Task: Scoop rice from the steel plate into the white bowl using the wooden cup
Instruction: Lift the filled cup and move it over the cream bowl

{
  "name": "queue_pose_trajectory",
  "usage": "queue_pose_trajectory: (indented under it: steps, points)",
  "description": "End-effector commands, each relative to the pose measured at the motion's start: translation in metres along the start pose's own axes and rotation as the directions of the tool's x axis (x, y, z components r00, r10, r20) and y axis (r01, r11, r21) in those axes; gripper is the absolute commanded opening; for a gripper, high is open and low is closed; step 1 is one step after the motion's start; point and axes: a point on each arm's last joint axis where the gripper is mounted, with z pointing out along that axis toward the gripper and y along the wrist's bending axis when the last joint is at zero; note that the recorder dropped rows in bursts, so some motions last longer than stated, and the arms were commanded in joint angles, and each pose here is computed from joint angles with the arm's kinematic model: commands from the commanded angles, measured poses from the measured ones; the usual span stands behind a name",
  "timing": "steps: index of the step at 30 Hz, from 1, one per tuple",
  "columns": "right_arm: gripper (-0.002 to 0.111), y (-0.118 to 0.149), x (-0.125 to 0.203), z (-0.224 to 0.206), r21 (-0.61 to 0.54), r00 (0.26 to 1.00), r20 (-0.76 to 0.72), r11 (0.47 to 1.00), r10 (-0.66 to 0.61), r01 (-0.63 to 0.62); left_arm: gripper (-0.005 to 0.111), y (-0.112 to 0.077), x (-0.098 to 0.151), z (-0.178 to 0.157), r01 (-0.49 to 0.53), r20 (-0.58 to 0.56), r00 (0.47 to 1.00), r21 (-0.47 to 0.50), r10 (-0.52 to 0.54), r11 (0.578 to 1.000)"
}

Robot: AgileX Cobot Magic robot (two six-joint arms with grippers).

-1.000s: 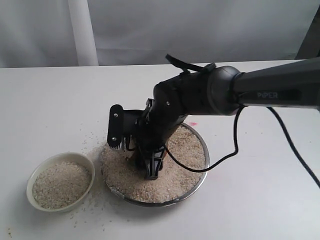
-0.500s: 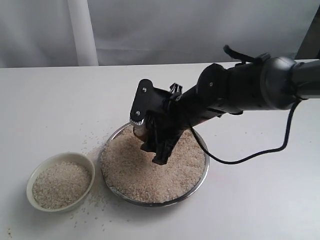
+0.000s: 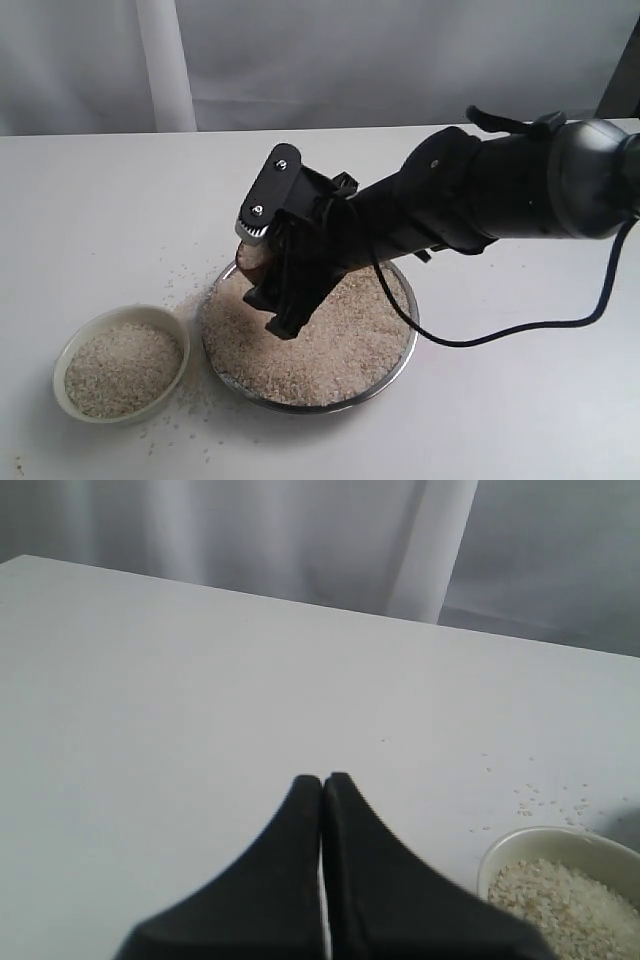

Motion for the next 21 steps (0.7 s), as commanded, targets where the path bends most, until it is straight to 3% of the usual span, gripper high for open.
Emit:
queue_pose_trajectory:
  steps: [1,2,3,10,14,21]
  points:
    - [0.0,0.009,-0.012,-0.002,-0.005,0.996,0.015,0.996,-0.087,0.087,0.0,-0.001,-0.002,-0.001,0.006,0.01,1.0,0.009,-0.006,1.0]
    - [0.0,0.011,-0.015,-0.002,-0.006,0.995,0.022,0.995,-0.098,0.098,0.0,-0.001,-0.002,-0.001,0.006,0.01,1.0,0.009,-0.006,1.0]
    - [0.0,0.004,-0.023,-0.003,0.096,0.958,0.025,0.955,-0.285,0.281,0.0,-0.001,-0.002,-0.001,0.006,0.01,1.0,0.009,-0.006,1.0]
    - [0.0,0.019,-0.08,-0.012,0.137,0.897,0.139,0.905,-0.42,0.402,0.0,-0.001,-0.002,-0.001,0.006,0.01,1.0,0.009,-0.006,1.0]
    - [0.0,0.034,-0.105,-0.017,0.181,0.823,0.16,0.836,-0.545,0.519,0.0,-0.001,-0.002,-0.001,0.006,0.01,1.0,0.009,-0.006,1.0]
    - [0.0,0.047,-0.108,0.0,0.23,0.775,0.137,0.781,-0.617,0.581,0.0,-0.001,-0.002,-0.001,0.006,0.01,1.0,0.009,-0.006,1.0]
